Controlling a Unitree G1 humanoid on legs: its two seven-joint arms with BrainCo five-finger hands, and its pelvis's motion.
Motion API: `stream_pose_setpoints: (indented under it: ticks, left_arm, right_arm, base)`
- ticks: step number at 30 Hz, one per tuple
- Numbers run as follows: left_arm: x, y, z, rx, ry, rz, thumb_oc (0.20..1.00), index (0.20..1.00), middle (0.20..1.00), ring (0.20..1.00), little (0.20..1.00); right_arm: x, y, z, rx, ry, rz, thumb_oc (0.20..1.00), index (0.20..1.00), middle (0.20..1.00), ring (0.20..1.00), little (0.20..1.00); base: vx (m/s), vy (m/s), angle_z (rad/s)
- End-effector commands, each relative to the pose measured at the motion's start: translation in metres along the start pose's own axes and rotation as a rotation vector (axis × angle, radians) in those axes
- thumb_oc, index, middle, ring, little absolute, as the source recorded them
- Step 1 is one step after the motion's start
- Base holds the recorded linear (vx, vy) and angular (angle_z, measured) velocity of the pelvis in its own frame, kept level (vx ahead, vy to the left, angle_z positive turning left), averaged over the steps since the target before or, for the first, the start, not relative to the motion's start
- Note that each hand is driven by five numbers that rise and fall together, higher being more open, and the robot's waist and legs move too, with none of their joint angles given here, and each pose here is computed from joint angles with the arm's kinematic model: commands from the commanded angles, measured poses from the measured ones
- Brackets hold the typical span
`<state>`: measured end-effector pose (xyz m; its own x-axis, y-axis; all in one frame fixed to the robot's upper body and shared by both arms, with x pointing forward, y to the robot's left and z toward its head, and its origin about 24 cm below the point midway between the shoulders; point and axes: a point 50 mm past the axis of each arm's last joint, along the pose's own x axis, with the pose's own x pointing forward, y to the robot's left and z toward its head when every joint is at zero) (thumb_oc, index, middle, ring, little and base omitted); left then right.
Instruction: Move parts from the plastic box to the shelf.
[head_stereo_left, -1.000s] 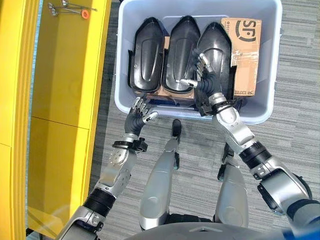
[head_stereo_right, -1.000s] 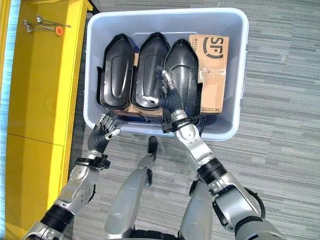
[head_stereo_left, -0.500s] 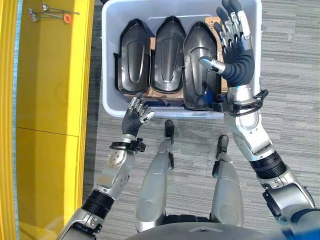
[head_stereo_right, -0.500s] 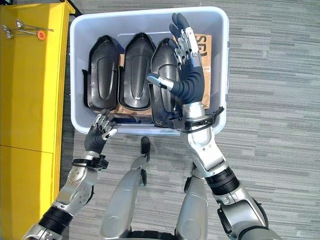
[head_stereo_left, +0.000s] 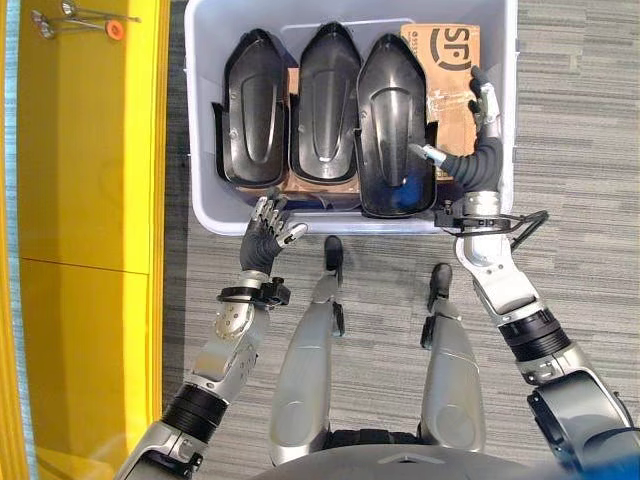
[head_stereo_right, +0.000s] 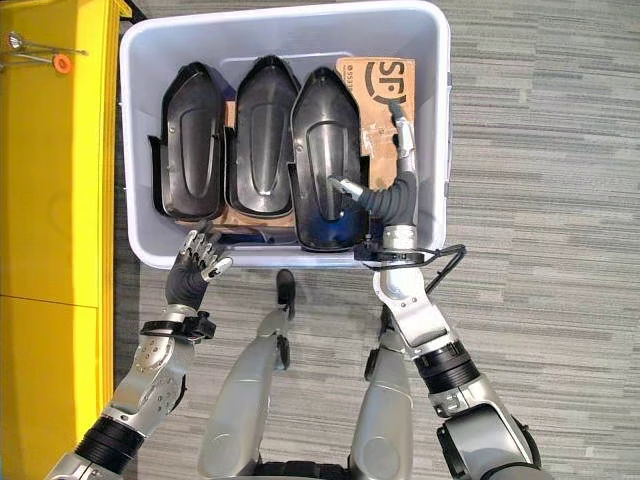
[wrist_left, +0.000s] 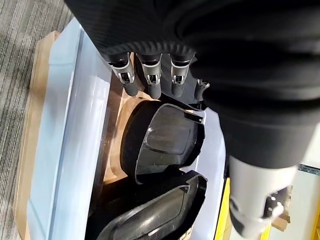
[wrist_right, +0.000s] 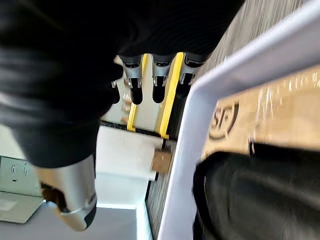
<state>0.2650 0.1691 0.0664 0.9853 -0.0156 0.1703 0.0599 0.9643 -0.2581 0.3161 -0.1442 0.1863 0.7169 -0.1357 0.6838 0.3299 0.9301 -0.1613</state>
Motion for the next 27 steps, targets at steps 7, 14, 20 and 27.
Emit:
stream_pose_setpoints:
  ticks: [7,14,20,27]
  left_arm:
    - [0.0,0.0,0.021,0.01,-0.121,-0.009,1.0,1.0,1.0,1.0,1.0]
    - [-0.002,0.004,0.019,0.005,-0.113,0.011,1.0,1.0,1.0,1.0,1.0]
    - [-0.001,0.003,0.02,0.003,-0.114,0.01,1.0,1.0,1.0,1.0,1.0]
    - [-0.003,0.002,0.02,0.002,-0.112,0.01,1.0,1.0,1.0,1.0,1.0]
  right_arm:
    - [0.003,0.01,-0.006,0.072,0.063,-0.028,1.0,1.0,1.0,1.0,1.0]
    - [-0.006,0.018,-0.025,0.146,0.191,-0.005,1.0,1.0,1.0,1.0,1.0]
    - [-0.009,0.018,-0.037,0.172,0.265,-0.03,1.0,1.0,1.0,1.0,1.0]
    - [-0.009,0.004,-0.054,0.125,0.336,-0.14,1.0,1.0,1.0,1.0,1.0]
  base:
    - [0.0,0.0,0.0]
    - [0.0,0.0,0.0]
    - [0.0,0.0,0.0]
    - [0.0,0.002,-0.02]
